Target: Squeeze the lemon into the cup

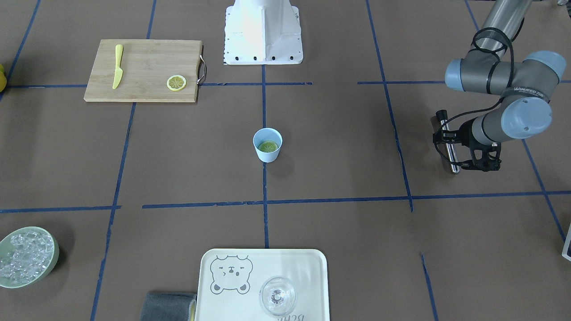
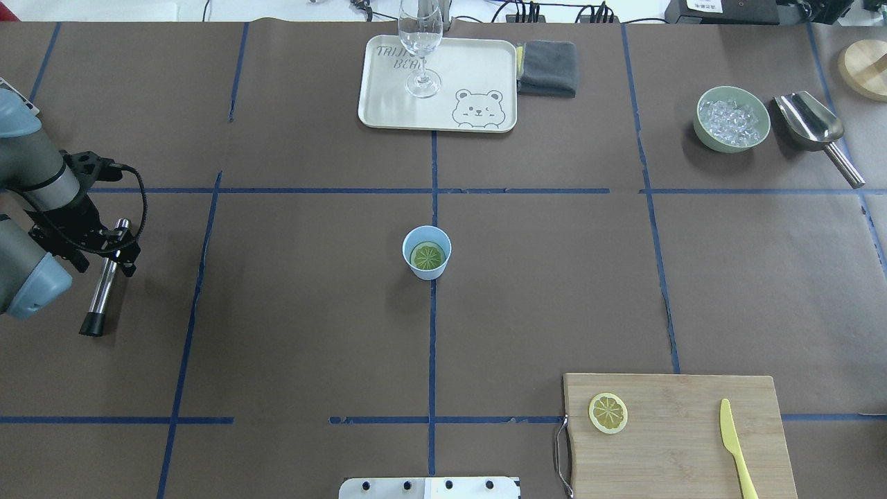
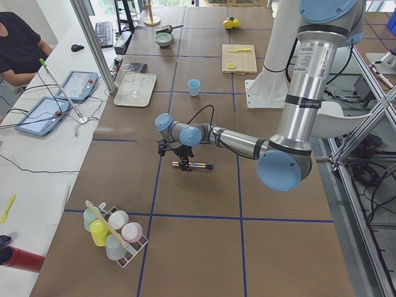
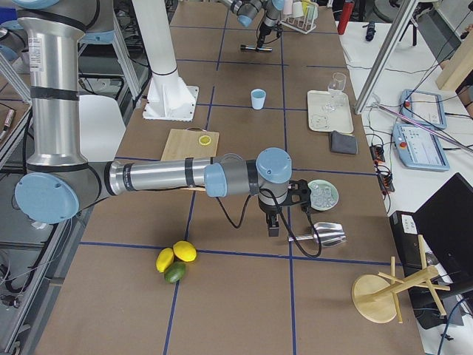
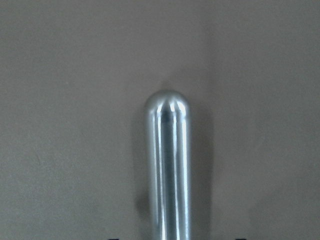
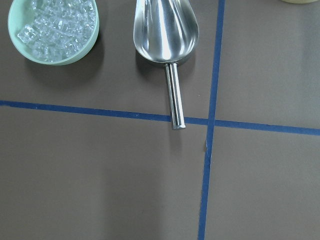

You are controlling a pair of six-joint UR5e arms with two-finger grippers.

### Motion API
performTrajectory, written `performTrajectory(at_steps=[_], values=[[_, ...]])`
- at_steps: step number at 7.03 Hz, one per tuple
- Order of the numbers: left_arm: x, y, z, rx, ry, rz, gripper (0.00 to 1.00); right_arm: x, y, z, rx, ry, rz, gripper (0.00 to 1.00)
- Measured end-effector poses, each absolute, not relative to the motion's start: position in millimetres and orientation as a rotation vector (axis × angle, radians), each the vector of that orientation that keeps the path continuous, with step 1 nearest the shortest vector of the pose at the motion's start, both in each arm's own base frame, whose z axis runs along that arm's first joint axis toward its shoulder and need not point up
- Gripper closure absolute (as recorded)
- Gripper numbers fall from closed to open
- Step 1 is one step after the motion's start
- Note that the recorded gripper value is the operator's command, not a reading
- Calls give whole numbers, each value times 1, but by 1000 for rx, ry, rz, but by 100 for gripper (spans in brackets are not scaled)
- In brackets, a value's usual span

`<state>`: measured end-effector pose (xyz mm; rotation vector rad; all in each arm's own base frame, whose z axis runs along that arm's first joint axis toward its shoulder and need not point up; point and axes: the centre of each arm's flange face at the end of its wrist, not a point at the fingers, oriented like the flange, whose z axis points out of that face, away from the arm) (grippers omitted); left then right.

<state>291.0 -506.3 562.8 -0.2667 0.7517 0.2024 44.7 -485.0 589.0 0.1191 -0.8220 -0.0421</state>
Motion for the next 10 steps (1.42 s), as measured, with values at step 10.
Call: performTrajectory(at_steps=[10], values=[[20,-572,495,166,803,72,0,44,-478,636,28,-858,-8,0]])
